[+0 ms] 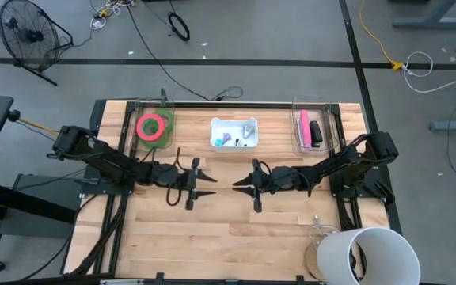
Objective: Pick and place Stapler, Stapler remover, tape
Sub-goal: Return to Home Position
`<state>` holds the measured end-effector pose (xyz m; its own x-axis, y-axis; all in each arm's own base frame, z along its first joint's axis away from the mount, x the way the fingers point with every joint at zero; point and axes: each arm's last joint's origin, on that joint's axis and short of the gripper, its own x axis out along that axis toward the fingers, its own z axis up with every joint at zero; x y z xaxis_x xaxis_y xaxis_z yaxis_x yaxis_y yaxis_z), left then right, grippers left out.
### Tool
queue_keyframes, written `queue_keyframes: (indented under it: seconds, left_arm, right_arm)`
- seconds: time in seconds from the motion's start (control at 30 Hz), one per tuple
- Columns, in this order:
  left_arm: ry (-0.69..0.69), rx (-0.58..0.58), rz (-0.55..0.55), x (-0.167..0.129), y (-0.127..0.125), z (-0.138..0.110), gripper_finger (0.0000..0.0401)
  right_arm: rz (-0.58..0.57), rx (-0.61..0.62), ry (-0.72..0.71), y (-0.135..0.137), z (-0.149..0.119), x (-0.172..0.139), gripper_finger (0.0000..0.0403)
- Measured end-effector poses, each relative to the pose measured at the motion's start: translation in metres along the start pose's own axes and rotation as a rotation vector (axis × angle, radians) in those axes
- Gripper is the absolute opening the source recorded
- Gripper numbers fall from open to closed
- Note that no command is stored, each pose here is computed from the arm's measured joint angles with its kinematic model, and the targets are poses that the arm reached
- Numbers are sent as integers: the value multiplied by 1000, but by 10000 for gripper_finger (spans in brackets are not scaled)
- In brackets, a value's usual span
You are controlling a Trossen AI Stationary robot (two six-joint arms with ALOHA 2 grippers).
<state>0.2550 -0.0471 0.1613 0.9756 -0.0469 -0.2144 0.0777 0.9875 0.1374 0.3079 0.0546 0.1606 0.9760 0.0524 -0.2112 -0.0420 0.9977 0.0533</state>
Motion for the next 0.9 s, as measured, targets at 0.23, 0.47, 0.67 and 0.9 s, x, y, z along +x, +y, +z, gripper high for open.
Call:
queue_keyframes:
  seconds: [0.23, 0.47, 0.67, 0.9]
  left_arm:
    - [22, -108, 33, -5, 9, -11, 193]
    - [21, -104, 36, -5, 10, -11, 193]
    - [26, -104, 34, -5, 10, -11, 193]
    - [-64, -113, 27, -18, 11, 10, 193]
  right_arm:
    - [-106, -8, 17, -10, -4, -1, 64]
    - [-117, -7, 9, -10, -3, -1, 64]
    - [-117, -6, 5, -10, -3, -1, 64]
    - [-123, -3, -22, -6, 3, -15, 64]
